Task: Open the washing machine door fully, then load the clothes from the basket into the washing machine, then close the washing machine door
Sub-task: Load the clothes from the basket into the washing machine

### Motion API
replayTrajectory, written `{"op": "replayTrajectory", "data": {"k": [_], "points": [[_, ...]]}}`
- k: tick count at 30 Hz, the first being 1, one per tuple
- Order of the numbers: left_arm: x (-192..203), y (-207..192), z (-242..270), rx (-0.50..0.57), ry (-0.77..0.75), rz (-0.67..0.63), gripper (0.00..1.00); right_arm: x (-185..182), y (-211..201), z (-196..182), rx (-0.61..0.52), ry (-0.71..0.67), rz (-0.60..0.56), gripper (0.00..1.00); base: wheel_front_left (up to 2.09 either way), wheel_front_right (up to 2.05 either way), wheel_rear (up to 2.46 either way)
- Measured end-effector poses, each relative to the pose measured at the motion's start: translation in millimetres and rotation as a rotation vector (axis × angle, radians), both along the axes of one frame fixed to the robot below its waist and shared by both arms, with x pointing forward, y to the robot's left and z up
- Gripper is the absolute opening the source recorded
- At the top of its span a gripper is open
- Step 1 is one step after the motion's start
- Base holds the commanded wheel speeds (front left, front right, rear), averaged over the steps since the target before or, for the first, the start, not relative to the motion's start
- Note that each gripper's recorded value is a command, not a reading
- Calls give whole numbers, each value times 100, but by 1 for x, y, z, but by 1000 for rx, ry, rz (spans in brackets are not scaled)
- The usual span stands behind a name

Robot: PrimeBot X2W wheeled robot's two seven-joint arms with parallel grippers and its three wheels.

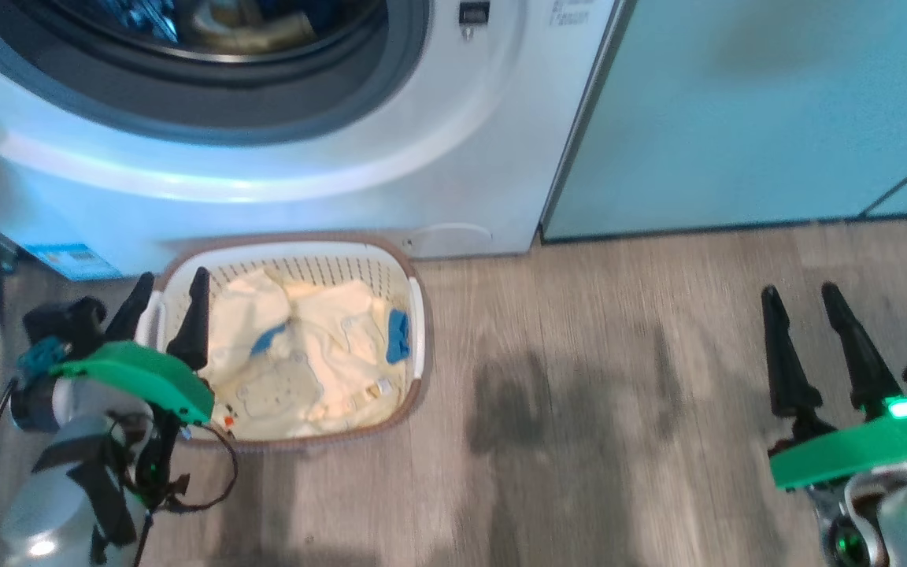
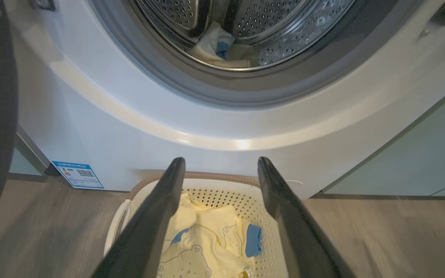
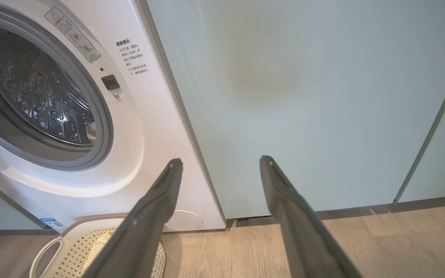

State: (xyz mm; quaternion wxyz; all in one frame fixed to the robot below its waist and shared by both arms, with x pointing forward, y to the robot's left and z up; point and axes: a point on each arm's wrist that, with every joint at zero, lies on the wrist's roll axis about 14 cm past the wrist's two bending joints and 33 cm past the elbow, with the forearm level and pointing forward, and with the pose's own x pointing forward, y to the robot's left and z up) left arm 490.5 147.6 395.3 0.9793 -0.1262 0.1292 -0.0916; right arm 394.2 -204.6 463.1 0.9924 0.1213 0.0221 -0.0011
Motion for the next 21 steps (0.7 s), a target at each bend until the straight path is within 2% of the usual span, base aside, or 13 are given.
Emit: {"op": "replayTrajectory", "data": {"k": [6,21], "points": [[-20,24,46,-25,-126,91,100,-21,-2,11,9,-26,-12,100,0,0,0],[-75,59,89,0,-238,173,100,-49,5,28,36,-80,2,100,0,0,0]]}}
